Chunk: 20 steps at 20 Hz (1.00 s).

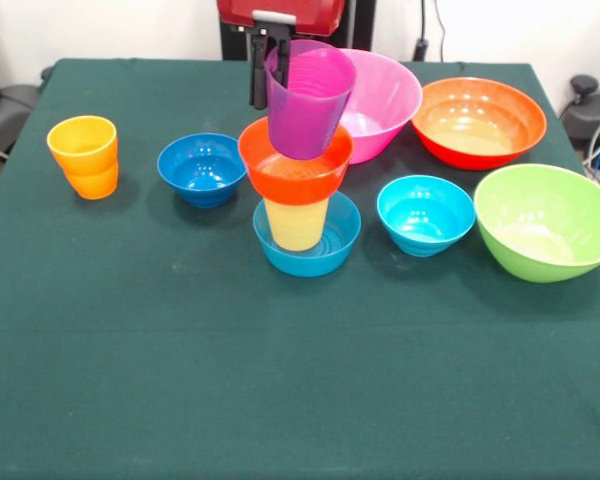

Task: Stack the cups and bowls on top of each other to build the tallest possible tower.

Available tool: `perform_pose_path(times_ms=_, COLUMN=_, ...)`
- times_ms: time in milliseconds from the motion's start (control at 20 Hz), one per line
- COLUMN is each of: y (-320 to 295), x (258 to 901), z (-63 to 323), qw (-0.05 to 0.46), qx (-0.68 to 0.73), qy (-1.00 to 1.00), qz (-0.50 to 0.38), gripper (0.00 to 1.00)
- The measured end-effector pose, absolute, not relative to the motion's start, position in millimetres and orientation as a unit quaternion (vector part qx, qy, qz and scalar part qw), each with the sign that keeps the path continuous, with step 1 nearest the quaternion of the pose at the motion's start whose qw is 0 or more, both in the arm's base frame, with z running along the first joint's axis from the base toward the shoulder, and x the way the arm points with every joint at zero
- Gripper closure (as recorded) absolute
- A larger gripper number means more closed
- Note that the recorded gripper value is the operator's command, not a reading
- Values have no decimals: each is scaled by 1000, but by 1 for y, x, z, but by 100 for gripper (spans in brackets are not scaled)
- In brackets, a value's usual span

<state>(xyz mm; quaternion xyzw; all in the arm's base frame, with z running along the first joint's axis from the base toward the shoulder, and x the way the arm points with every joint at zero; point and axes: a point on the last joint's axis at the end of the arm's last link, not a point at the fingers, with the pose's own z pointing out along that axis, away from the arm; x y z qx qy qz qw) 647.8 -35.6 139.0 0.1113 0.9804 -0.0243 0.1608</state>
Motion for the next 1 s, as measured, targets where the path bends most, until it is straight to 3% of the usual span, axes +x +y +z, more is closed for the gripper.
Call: perform_pose_path(times_ms=1000, y=-4, x=643, z=110, qw=158, qx=90, qy=983, qz=-15, gripper=100)
